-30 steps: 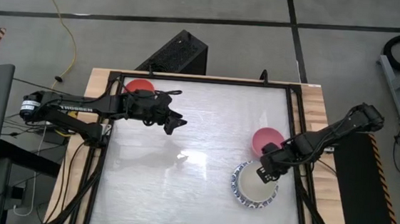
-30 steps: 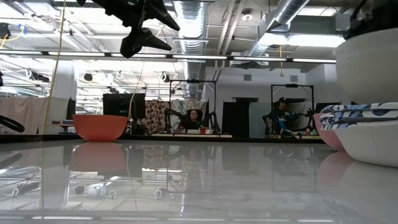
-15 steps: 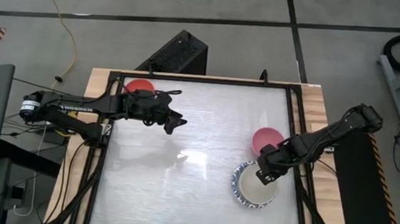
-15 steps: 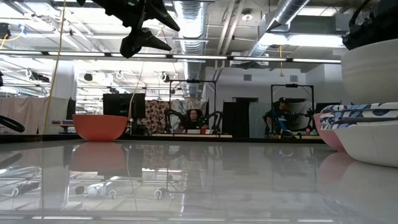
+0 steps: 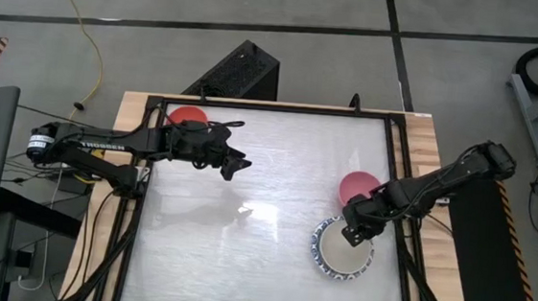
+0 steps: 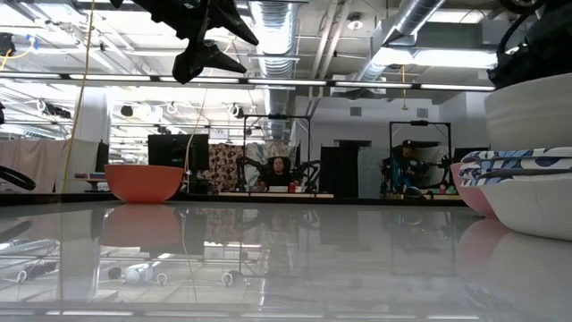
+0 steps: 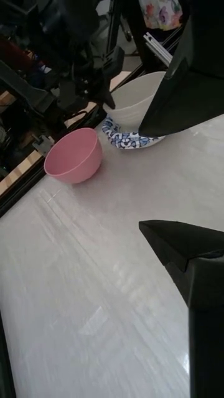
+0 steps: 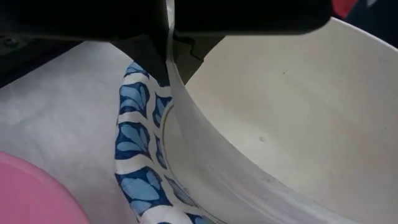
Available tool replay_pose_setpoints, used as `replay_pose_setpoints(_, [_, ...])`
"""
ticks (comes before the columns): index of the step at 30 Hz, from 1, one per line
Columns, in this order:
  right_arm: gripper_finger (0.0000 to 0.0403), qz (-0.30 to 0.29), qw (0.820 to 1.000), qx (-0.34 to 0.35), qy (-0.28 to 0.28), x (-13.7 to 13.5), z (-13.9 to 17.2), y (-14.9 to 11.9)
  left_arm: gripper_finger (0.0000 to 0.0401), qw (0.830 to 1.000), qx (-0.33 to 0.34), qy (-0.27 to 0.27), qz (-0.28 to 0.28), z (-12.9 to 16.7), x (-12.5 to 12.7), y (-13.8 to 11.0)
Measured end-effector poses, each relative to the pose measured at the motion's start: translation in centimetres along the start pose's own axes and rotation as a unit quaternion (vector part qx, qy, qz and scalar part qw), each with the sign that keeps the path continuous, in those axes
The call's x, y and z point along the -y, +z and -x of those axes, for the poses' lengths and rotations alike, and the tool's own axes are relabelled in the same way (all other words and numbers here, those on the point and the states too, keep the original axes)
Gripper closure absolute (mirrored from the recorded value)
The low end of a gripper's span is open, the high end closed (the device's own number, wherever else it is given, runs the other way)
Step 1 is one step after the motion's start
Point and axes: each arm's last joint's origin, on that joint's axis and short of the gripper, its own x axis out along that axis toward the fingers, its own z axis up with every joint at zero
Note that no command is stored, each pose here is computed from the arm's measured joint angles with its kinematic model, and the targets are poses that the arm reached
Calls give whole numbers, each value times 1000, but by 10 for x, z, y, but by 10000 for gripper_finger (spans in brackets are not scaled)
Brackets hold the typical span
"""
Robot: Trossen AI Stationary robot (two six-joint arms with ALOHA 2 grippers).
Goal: Nest bowls inside each other by size order
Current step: Stack the white bowl on top of the blue bowl
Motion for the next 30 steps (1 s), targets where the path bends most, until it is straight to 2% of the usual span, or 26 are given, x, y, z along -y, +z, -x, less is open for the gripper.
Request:
replay_pose_setpoints(15, [391,5,1000,-7,-22,1,-4,2,182,1000,1,6,-5,0,-1,0])
replay_pose_setpoints(30, [383,11,999,-34,-38,-6,-19,20,182,1000,-4,11,-6,0,-2,-1])
